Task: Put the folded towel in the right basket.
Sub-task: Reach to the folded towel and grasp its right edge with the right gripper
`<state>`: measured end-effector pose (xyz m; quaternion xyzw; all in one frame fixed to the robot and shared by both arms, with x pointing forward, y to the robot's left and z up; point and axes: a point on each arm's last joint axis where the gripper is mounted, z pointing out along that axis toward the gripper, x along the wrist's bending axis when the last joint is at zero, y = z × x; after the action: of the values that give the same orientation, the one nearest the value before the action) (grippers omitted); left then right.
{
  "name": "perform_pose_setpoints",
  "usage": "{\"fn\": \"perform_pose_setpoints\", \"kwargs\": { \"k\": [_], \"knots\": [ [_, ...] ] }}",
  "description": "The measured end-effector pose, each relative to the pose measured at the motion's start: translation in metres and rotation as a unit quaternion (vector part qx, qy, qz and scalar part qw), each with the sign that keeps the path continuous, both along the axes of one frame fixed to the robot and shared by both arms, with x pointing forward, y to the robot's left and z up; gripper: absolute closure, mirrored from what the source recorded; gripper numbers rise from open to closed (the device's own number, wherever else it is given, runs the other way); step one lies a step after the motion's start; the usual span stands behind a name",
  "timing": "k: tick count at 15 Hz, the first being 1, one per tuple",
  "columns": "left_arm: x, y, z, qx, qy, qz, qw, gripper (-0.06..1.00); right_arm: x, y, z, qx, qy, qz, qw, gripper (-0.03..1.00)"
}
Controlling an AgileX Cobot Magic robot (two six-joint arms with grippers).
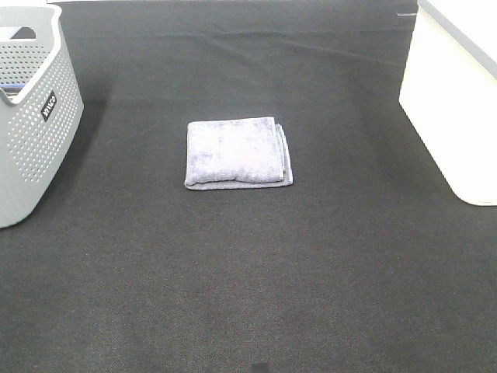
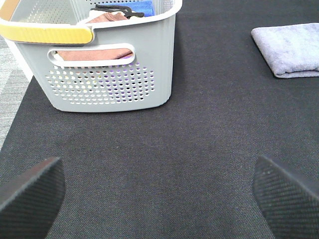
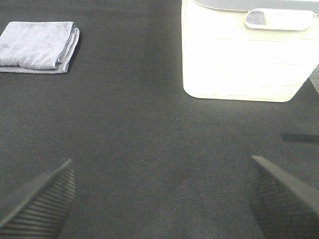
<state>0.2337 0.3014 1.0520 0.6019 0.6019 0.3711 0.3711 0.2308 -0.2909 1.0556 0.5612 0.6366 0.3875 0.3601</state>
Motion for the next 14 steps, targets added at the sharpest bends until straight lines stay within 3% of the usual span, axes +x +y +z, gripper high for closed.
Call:
{"fn": "perform_pose_setpoints", "kwargs": {
  "k": [14],
  "knots": [
    [0.000,0.000,0.000,0.000,0.000,0.000,1.000,-0.03,0.013,0.000,0.008,0.003,0.005,-0.001,1.000,0.10]
  ]
}}
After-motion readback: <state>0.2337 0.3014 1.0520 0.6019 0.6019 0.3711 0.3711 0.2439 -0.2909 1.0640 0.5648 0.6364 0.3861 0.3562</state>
